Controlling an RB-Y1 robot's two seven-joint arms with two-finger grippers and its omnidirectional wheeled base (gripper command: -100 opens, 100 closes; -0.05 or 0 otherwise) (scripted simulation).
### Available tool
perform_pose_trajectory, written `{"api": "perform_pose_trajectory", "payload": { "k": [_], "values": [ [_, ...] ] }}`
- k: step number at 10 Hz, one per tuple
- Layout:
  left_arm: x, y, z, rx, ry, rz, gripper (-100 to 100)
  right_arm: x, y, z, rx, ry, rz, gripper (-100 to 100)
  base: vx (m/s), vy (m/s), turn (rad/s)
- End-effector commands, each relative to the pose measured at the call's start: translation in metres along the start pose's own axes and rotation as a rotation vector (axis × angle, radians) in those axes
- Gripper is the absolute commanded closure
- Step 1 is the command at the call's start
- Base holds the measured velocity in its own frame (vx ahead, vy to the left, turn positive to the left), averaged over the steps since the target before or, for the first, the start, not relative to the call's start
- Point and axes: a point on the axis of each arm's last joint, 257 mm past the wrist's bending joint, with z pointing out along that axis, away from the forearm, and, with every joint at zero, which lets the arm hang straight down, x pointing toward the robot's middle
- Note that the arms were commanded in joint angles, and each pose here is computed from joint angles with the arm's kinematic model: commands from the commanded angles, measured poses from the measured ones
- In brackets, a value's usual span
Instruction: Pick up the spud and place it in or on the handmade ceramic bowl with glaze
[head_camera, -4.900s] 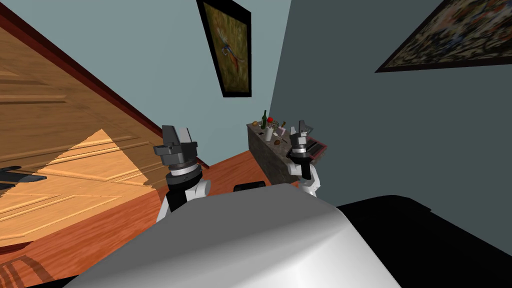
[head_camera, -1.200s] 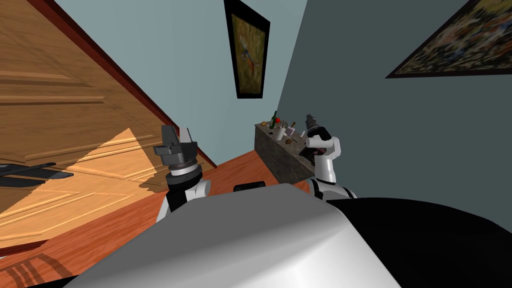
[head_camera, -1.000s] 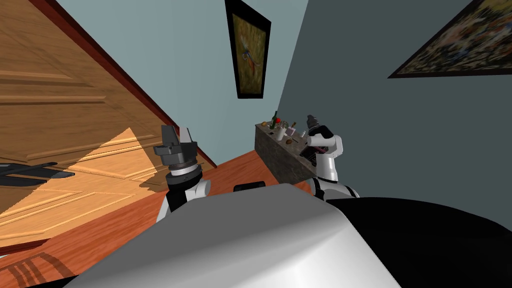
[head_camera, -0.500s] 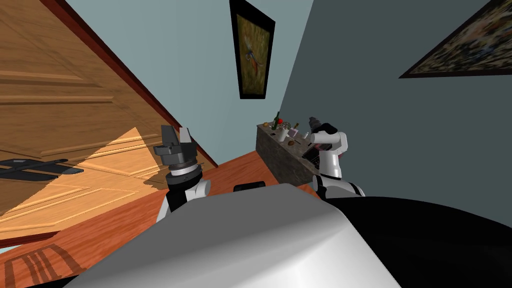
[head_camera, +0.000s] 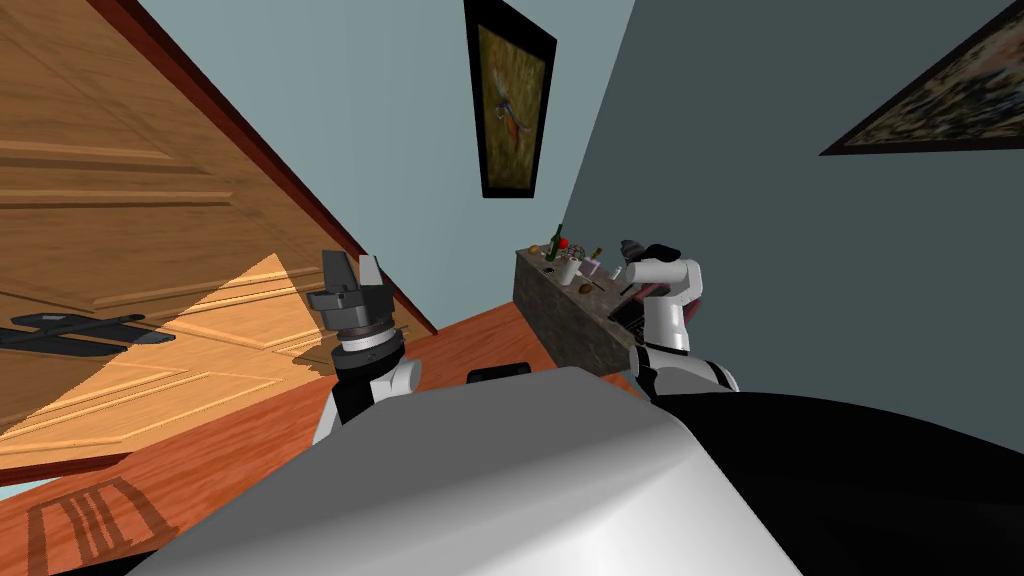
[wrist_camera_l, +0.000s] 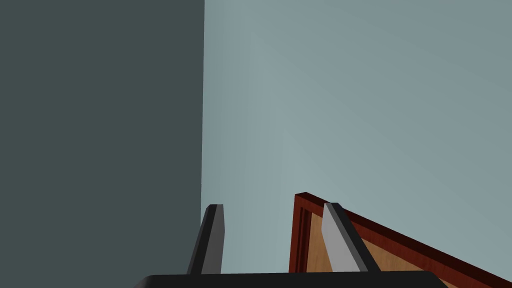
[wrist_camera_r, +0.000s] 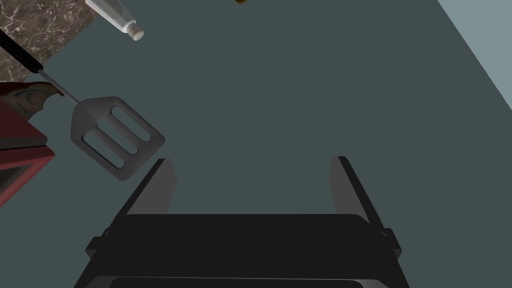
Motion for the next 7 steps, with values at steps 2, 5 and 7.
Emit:
{"api": "perform_pose_trajectory", "payload": {
  "k": [2,5,7],
  "values": [
    [0.000,0.000,0.000,0.000,0.000,0.000,0,-0.002,-0.022,0.006,0.085,0.030,-0.024,-100,0.031,-0.009,0.076],
    [0.000,0.000,0.000,0.000,0.000,0.000,0,-0.002,-0.045,0.009,0.171,0.066,-0.045,-100,0.030,-0.020,0.052],
    [0.000,0.000,0.000,0.000,0.000,0.000,0,-0.002,-0.066,0.010,0.246,0.101,-0.064,-100,0.051,-0.023,0.088]
  ]
}}
